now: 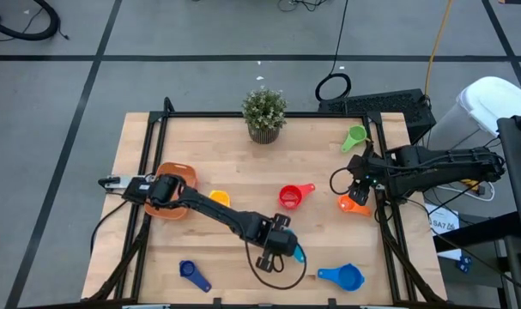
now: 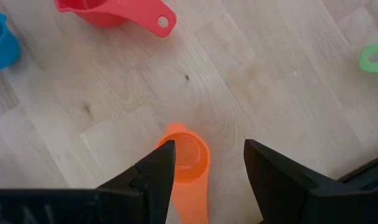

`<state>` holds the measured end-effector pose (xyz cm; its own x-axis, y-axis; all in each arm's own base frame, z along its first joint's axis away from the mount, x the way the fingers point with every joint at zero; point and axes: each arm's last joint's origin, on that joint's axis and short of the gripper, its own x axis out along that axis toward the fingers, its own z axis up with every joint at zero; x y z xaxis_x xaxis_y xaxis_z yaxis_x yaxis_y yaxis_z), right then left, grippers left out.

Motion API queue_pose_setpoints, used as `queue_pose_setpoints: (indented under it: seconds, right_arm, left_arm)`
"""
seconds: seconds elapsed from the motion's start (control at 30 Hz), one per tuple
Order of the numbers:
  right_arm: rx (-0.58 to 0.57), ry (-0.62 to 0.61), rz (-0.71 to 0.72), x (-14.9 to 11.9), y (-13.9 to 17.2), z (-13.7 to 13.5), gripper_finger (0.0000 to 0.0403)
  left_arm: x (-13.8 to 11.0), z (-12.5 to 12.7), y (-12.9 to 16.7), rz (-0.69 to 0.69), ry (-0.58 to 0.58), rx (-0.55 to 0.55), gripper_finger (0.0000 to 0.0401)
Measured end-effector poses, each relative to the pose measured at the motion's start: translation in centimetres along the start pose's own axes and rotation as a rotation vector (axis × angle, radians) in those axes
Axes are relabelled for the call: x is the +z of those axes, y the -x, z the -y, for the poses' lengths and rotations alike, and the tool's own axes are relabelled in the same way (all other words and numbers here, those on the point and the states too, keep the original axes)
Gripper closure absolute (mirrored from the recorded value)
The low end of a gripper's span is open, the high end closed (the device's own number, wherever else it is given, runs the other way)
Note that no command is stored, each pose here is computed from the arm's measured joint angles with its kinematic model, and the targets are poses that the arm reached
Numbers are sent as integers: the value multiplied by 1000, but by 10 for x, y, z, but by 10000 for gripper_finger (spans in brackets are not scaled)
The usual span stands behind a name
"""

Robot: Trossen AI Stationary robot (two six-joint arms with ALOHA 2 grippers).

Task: Nest measuring cups in basket
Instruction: Move the light blue measuring cup to the bottom of the table, then stack the yellow measuring cup on top of the blue measuring cup

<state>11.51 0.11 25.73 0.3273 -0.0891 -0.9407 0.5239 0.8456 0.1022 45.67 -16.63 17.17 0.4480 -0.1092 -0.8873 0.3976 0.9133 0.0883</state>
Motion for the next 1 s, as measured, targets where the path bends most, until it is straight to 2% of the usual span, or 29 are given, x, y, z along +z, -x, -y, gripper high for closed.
queue_pose_setpoints:
  seconds: [0.33, 0.53, 0.63, 0.77, 1.0]
  right_arm:
    - [17, -32, -21, -1, 0, 0, 220]
    - [17, -37, -21, -1, 0, 0, 220]
    - [17, -37, -21, -1, 0, 0, 220]
    - [17, -36, -20, -1, 0, 0, 220]
    - [15, -26, -23, -1, 0, 0, 220]
  left_arm:
    - [2, -4, 0, 16, 20, 24, 286]
    - [-3, -7, 0, -34, -6, 51, 244]
    - [-10, -10, 7, -122, -41, 119, 232]
    - [-12, -16, 36, -172, -67, 198, 228]
    - [-23, -28, 76, -277, -34, 209, 247]
